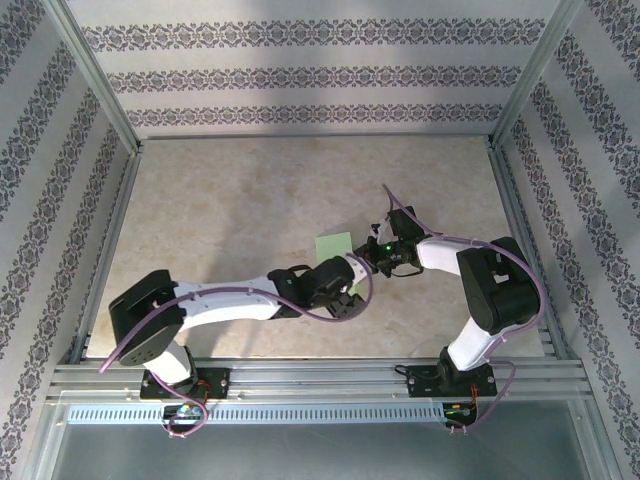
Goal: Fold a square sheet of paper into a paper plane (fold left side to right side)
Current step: Fold the triangle a second time at the center of the table.
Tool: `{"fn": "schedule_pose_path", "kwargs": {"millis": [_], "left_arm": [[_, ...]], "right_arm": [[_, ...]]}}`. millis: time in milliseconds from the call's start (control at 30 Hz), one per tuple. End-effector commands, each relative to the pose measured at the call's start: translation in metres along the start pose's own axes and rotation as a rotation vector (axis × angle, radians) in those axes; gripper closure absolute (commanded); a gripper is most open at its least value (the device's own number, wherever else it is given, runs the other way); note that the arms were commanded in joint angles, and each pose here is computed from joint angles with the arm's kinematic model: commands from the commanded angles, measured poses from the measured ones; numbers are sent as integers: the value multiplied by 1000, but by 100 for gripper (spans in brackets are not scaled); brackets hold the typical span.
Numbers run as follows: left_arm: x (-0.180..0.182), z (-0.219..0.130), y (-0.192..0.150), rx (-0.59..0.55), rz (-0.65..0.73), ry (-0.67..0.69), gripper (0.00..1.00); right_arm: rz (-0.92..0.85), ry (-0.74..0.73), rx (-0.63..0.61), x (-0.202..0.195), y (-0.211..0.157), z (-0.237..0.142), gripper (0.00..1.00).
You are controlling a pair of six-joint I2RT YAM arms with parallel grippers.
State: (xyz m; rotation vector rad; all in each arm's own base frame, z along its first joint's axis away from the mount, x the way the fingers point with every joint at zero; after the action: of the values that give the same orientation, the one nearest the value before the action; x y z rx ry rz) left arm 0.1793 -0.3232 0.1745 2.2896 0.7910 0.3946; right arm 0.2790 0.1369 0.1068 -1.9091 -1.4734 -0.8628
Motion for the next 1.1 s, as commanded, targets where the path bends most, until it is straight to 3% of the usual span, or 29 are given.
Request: {"fn": "schedule_pose_path", "kwargs": {"millis": [0,433,1067], "left_arm": [[-10,7,-1,61,139,88,22],[-14,46,-7,193,242,276,23],[-15,43,-1,159,191,216,93]], "right_arm": [[-13,8,-28,10,3,-7,100],[-14,4,-22,9,2,-5,100],[-23,-10,-32,10,6,-5,98]]}}
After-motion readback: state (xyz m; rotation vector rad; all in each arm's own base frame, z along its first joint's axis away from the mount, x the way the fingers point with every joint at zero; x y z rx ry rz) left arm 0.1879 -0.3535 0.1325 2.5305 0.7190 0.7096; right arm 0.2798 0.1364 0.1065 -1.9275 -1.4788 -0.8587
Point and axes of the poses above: each hand's point on the last joint's axis, 136 mm out from that joint toward the fingers, its own z axis out along the fingers, its own x axis along the line the jaws close on, y = z × x, the point moved 10 cm from there along -z, back along the fingers, and after that the axes turned 1 degree about -z, right-handed, at the moved point
